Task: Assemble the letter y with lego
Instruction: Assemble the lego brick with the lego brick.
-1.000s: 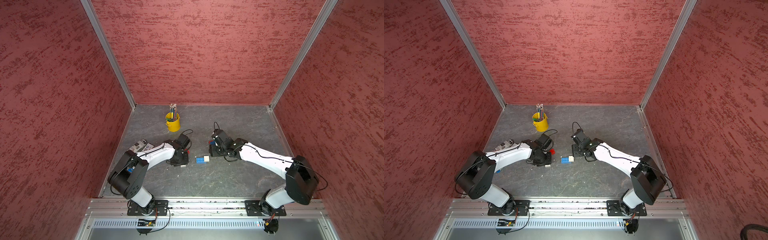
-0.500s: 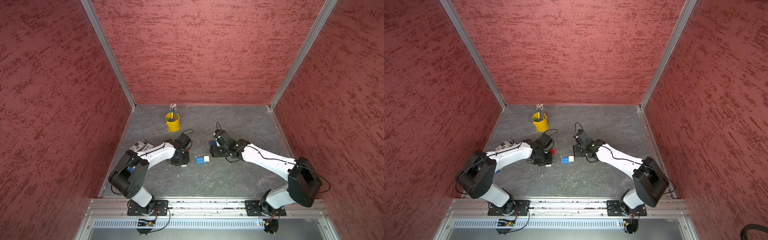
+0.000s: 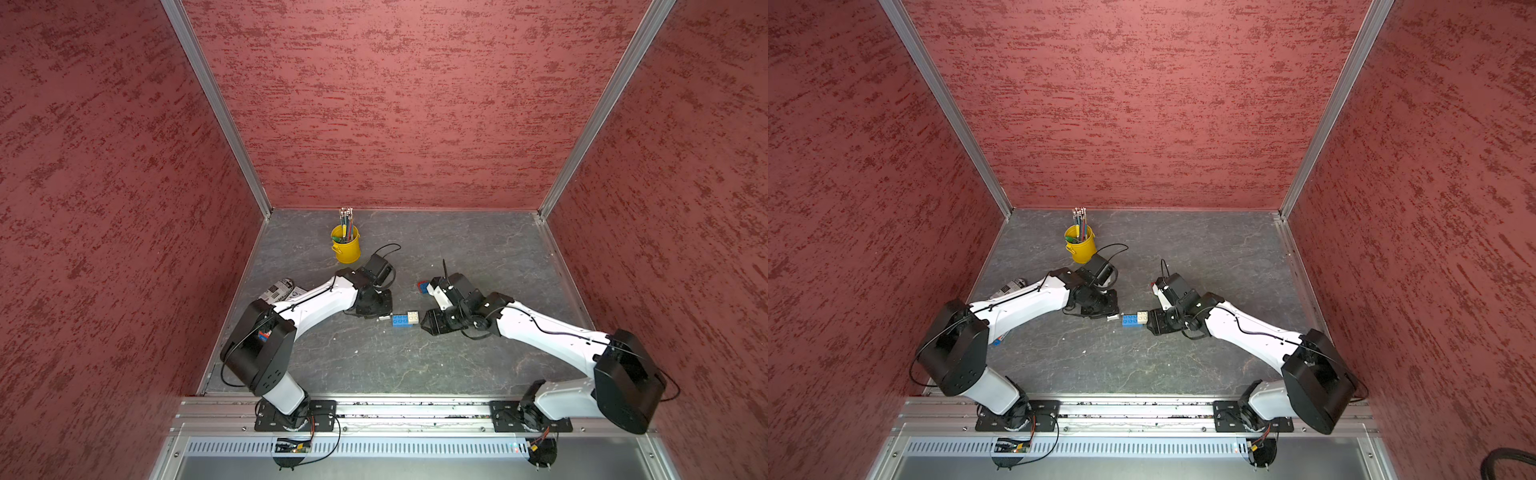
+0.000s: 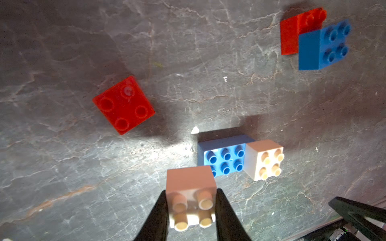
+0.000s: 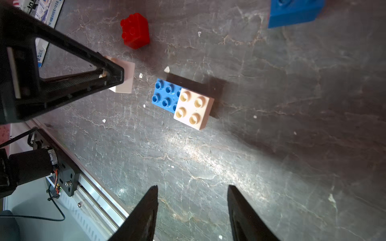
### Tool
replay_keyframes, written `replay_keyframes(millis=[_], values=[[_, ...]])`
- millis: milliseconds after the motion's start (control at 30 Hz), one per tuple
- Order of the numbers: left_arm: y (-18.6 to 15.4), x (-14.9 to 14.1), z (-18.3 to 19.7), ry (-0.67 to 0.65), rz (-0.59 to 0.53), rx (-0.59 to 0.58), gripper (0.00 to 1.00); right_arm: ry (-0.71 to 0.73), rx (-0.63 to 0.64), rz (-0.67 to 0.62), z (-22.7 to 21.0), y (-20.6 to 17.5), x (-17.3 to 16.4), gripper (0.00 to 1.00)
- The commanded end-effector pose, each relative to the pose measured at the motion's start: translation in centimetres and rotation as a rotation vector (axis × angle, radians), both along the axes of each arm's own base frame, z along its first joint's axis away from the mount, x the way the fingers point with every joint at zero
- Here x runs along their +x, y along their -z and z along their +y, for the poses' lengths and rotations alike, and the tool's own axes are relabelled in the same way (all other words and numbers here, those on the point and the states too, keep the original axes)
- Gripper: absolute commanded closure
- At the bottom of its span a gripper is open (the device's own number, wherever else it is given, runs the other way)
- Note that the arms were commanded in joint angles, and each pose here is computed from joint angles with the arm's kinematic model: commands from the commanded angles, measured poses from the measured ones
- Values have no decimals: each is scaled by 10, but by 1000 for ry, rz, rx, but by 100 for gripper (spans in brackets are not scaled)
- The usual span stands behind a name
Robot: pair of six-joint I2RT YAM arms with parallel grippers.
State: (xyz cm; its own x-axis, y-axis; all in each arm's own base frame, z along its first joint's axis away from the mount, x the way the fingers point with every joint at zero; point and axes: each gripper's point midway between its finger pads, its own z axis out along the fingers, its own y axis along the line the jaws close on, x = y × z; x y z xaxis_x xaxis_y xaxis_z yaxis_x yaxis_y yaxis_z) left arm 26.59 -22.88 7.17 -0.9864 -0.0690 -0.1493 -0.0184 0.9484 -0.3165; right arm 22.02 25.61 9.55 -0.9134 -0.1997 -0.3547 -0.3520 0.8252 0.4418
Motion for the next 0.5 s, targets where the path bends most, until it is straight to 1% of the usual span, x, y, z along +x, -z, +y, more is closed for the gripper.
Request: replay_keyframes(millis=[0,233,467], values=[[2,2,-14,12,14,-15,81,-23,23,-26,0,-8,-1,44],[11,0,-26,32,43,5,83,-17,-2,-33,-8,-6,1,44],[23,-3,-22,30,74,52,85,-17,-12,-45,-9,-8,5,44]])
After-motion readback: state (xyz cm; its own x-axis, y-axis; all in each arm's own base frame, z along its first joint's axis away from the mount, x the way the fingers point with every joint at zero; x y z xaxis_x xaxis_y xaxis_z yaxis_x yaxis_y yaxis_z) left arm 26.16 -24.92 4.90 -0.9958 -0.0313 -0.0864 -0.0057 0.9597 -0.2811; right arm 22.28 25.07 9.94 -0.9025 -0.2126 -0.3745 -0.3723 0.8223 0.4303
